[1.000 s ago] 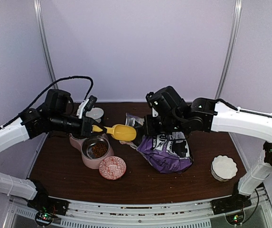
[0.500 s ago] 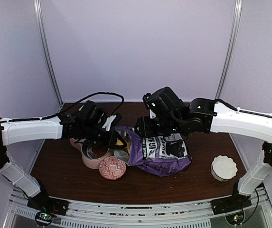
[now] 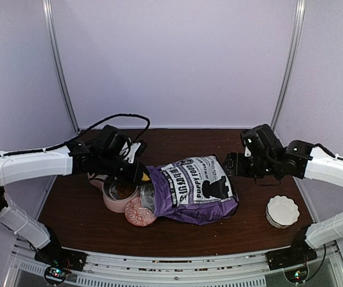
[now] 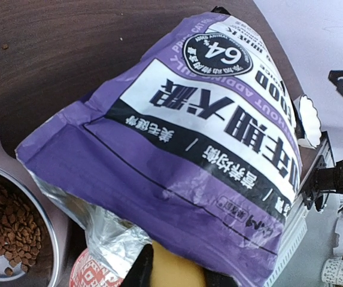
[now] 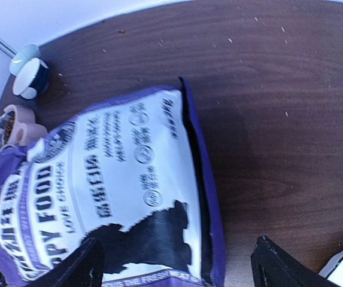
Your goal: Serve the pet food
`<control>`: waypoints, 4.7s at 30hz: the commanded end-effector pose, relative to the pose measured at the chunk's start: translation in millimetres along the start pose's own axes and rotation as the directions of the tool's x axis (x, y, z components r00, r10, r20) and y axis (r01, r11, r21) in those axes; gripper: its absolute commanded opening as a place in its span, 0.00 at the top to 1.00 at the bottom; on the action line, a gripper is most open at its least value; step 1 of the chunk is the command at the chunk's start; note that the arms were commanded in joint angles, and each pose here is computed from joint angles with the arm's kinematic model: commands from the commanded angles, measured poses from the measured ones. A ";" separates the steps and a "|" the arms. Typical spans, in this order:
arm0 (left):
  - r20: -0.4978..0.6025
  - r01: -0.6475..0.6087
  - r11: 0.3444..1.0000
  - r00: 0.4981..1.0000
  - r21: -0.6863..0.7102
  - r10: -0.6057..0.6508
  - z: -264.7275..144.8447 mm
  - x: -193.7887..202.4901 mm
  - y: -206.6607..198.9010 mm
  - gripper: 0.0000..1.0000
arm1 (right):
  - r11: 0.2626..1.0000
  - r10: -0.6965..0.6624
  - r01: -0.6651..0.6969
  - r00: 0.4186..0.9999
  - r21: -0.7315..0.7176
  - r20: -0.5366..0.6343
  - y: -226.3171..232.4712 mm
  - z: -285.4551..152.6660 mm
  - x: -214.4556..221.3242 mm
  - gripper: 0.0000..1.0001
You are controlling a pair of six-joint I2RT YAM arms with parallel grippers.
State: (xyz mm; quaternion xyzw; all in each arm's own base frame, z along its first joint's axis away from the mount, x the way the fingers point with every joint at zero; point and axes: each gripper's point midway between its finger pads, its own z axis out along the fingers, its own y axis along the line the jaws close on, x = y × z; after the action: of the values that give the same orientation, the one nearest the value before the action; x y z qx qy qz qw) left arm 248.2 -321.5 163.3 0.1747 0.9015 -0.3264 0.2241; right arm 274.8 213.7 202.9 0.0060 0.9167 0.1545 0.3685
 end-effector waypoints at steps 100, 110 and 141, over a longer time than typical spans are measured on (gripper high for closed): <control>0.287 0.014 0.731 0.915 0.682 -0.285 -121.8 -48.7 -85.9 1.00 | 0.987 -0.111 0.124 0.986 -0.100 0.129 101.4 -34.4 -69.9 1.00; 0.269 -0.021 0.646 0.919 0.763 -0.287 -138.3 -50.6 -101.5 1.00 | 0.988 -0.092 0.107 0.987 -0.114 0.133 99.9 -36.9 -70.0 1.00; 0.412 0.390 0.908 0.810 0.154 -0.418 -160.3 24.3 105.4 1.00 | 0.990 -0.073 0.087 0.989 -0.113 0.130 89.8 -34.3 -68.5 1.00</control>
State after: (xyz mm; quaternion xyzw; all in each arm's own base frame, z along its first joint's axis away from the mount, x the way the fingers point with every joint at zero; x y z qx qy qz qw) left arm 234.3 -143.6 206.4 -0.1066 0.8167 -0.4642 0.3258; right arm 290.2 286.8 289.7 -0.0533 0.8868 0.1874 0.4192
